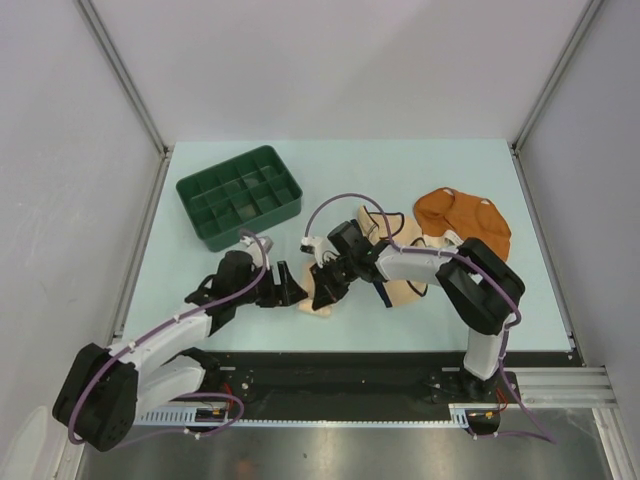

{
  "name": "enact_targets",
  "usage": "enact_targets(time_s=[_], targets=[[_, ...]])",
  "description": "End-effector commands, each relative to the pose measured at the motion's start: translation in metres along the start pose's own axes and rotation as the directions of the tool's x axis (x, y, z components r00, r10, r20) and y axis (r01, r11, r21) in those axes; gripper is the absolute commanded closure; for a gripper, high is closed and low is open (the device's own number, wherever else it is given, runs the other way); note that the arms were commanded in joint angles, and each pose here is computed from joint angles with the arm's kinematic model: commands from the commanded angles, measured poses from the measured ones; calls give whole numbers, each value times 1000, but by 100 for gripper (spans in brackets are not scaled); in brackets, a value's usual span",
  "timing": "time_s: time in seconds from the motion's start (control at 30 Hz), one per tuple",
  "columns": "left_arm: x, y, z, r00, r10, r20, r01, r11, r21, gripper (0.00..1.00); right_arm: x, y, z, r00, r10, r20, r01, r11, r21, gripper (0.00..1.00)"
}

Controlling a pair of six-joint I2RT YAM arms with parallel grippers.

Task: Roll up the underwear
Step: Roll the underwear to the center of the board.

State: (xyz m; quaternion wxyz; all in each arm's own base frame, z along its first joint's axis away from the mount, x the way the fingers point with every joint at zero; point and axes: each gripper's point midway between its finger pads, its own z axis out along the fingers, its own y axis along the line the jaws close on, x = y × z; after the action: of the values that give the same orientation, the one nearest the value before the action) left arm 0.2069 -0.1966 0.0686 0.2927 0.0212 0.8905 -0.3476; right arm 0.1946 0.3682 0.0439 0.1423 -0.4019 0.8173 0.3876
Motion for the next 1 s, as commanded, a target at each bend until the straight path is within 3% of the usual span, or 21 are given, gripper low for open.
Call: enact_targets(time_s=[0.0, 0.8, 0.97], targets=[[-14, -15, 4, 991, 91, 95, -98, 993, 68, 19, -1, -7, -1, 997, 72, -26, -74, 995, -64, 100], [0, -5, 32, 987, 133, 95, -143, 984, 105, 42, -14, -71, 8, 978, 207, 5, -206, 977, -55, 100], [4, -2, 39, 988, 131, 85, -140, 984, 113, 52, -17, -76, 9, 975, 224, 13, -223, 974, -45, 100]])
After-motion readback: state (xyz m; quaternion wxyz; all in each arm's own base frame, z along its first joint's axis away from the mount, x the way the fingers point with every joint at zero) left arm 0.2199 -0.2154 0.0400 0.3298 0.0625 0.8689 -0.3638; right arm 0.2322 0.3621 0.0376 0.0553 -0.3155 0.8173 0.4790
